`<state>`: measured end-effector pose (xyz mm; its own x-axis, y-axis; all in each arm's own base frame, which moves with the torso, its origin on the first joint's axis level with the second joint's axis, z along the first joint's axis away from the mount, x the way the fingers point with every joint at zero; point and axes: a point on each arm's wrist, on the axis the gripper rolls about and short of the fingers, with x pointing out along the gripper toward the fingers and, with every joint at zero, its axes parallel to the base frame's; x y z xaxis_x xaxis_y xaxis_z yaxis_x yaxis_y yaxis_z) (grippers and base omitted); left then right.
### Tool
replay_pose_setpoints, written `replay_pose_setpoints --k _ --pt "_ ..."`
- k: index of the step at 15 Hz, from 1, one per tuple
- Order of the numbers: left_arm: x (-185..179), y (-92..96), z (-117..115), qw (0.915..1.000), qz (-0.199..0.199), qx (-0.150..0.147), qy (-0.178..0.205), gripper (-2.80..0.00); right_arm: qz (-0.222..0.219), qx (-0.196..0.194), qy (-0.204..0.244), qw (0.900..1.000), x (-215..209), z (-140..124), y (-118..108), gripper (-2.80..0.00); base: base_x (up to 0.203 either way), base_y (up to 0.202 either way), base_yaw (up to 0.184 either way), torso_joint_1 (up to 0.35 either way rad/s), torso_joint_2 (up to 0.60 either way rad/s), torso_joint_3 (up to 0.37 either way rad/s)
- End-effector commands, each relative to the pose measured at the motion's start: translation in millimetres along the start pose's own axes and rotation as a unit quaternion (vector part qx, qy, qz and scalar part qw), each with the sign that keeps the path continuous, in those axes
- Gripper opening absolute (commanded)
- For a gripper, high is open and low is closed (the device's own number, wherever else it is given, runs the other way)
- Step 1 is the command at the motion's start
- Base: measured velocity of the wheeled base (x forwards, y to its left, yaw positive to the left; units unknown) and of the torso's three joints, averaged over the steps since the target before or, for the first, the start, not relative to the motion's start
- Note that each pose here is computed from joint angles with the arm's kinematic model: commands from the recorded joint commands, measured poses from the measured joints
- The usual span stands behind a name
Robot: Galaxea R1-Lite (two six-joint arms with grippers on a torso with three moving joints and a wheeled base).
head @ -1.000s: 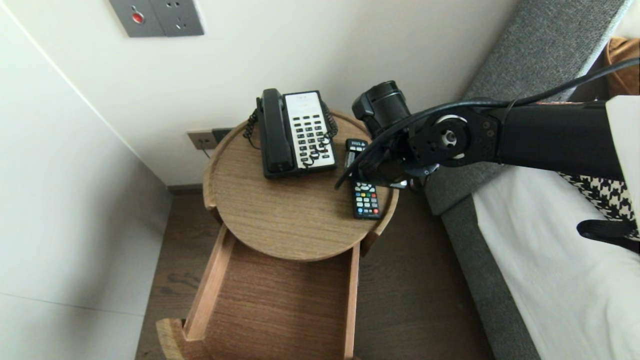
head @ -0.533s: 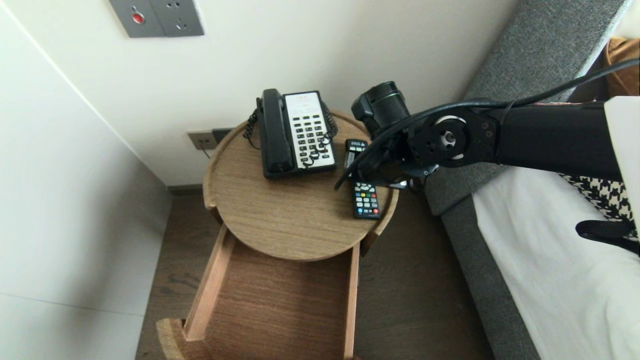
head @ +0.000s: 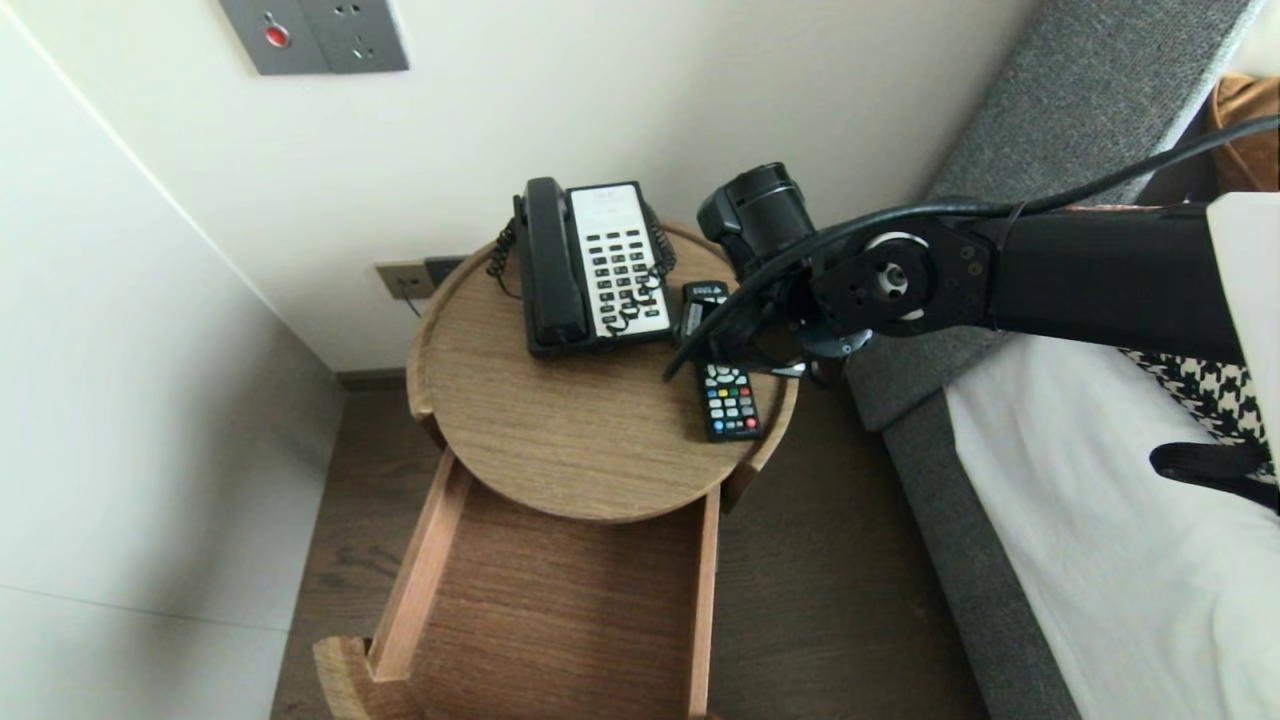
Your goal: Take the remote control out of the drawer one by one and place them on the table
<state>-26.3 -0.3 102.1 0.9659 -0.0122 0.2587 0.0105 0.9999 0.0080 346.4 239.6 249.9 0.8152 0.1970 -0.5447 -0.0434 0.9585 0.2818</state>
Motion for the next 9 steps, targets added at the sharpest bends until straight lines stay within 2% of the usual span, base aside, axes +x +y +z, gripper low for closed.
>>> replay_pose_setpoints --k 1,9 --pt "1 -0.1 -11 0.9998 0.000 0.000 0.017 -2.80 0.000 0.002 -0.005 1.000 -6 3 -1 0.00 0.000 0.000 0.000 0.000 0.00 0.000" --pt "1 -0.1 -11 0.9998 0.000 0.000 0.017 -2.80 0.009 -0.018 -0.053 0.998 -76 31 -10 0.00 0.000 0.000 0.000 0.000 0.00 0.000"
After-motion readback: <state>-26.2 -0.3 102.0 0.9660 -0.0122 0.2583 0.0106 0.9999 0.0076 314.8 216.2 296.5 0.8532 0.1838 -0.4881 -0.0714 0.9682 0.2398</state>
